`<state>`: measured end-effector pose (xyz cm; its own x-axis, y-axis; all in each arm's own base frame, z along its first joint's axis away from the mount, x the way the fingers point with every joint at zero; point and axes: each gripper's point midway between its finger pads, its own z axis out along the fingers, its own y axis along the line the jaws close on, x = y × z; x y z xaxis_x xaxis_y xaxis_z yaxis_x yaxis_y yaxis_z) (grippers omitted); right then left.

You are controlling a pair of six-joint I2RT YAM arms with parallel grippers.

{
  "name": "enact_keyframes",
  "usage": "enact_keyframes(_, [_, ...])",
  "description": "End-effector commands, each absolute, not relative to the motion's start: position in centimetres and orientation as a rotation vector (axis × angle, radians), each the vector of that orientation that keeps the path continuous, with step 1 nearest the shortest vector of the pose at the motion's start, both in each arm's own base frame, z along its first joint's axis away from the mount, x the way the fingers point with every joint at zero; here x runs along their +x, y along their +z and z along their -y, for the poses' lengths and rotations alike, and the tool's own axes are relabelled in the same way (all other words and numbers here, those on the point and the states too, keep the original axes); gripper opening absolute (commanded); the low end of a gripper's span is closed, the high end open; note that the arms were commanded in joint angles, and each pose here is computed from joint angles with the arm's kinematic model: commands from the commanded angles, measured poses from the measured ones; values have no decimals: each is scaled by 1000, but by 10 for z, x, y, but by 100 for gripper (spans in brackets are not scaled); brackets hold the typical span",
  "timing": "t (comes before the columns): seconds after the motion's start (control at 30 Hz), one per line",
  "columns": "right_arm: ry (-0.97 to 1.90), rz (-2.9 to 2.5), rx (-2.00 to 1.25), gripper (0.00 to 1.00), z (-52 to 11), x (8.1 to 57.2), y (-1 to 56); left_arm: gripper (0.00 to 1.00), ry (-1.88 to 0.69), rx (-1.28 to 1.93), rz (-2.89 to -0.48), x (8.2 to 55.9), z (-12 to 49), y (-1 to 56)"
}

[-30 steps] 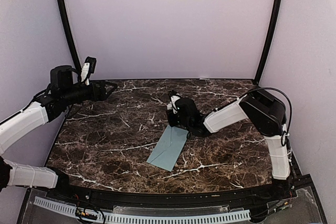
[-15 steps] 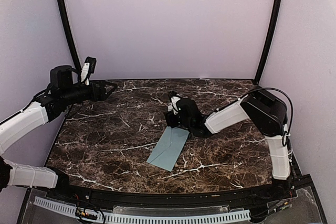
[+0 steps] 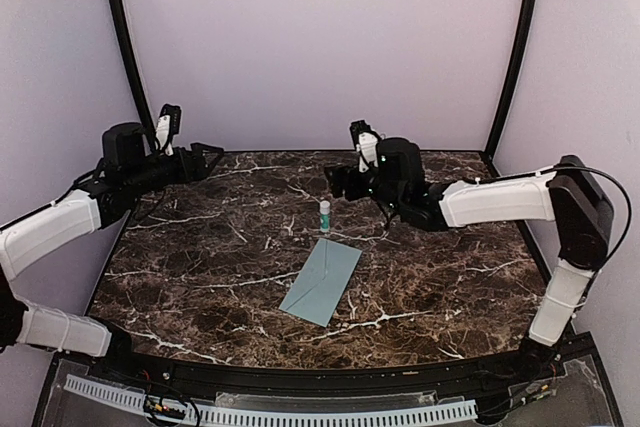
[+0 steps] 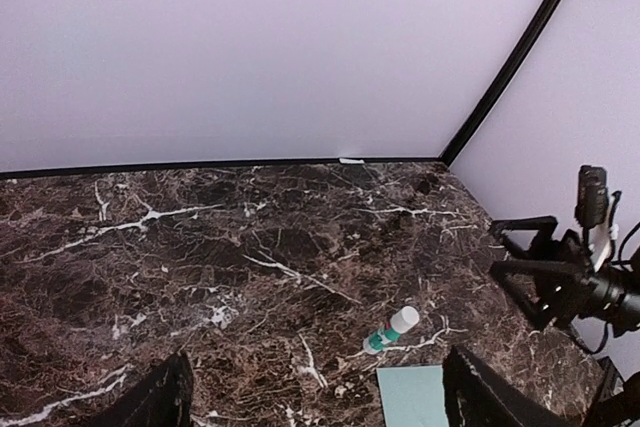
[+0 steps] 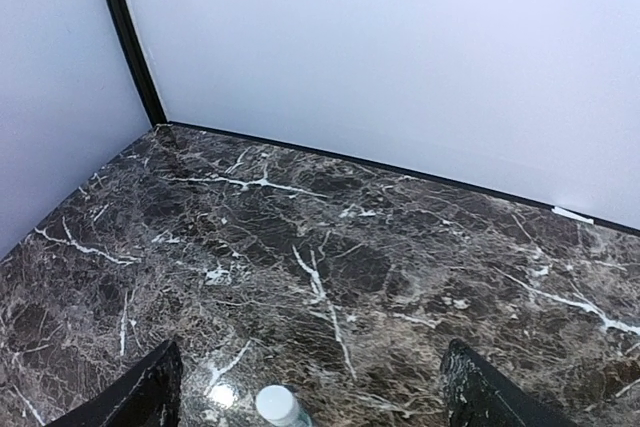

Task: Place the letter into the envelope and seal it
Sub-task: Reset both arms

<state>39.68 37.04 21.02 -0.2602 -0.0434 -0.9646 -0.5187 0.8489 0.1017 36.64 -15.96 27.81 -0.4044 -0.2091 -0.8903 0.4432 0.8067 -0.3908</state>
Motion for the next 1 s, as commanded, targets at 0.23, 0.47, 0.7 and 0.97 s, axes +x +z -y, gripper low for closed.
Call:
enact_keyframes(0.23, [385, -2001, -169, 87, -191, 422, 183, 85, -484, -52, -1799, 411, 50, 224])
enact_keyframes(0.47, [282, -1978, 75, 87, -53, 420, 173, 87, -314, -229, -1672, 380, -38, 205])
enact_keyframes(0.7, [132, -1824, 226, 87, 20, 393, 172, 89, -119, -192, -1665, 345, -49, 168])
enact_keyframes(0.97, [-38, -1590, 240, 87, 42, 357, 177, 91, -152, -125, -1667, 355, -41, 152])
